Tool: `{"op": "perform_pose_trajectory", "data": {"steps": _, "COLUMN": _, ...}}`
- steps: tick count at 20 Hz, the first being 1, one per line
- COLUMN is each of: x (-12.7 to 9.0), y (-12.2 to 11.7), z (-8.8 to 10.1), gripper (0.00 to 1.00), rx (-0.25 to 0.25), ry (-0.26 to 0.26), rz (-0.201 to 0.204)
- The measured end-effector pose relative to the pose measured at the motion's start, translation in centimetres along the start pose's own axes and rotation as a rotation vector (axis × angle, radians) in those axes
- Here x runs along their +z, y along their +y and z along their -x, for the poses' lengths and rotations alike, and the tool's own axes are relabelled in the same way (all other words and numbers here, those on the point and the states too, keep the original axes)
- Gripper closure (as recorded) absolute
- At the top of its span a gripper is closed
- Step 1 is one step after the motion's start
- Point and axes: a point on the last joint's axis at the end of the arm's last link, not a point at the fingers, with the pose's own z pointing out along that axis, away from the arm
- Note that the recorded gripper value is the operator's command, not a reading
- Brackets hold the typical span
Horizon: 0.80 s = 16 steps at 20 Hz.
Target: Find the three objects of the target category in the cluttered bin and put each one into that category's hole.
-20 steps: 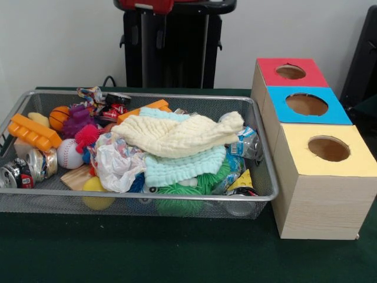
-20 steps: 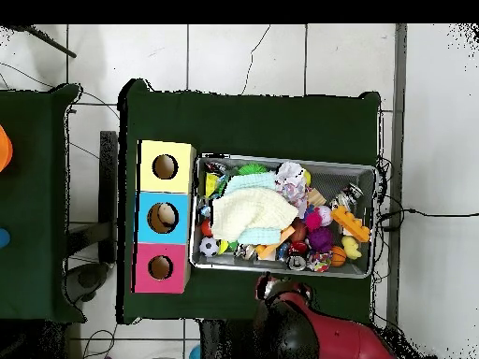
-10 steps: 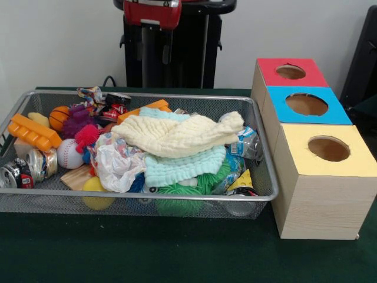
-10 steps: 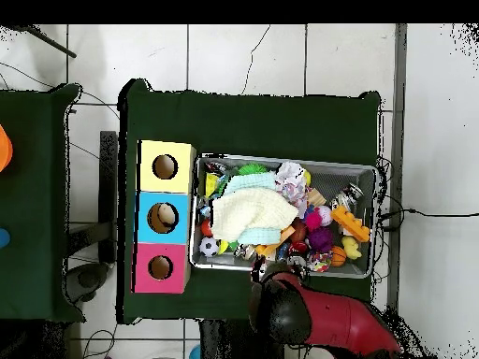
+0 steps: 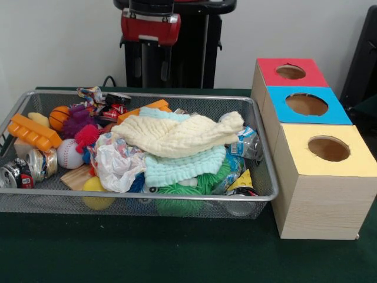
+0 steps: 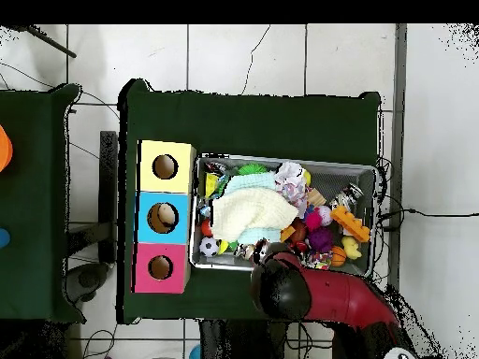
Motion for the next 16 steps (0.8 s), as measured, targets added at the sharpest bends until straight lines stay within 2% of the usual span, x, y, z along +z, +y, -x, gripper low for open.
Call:
{"op": "perform_pose_trajectory", "data": {"steps": 4, "x": 1.2, "y": 0.4, "z": 1.3, "gripper": 0.0, "rx": -0.01, "ry": -0.005, "rz": 0.004}}
{"op": "perform_pose_trajectory", "data": {"steps": 8, "x": 3.5, "y": 1.2, "z": 2.9, "gripper": 0.0, "rx": -0.027, "ry": -0.007, "rz": 0.011}}
{"op": "perform_pose_trajectory", "data": {"steps": 16, "x": 7.3, "y": 2.6, "z": 4.2, "gripper": 0.0, "rx": -0.053, "ry": -0.004, "rz": 0.011}}
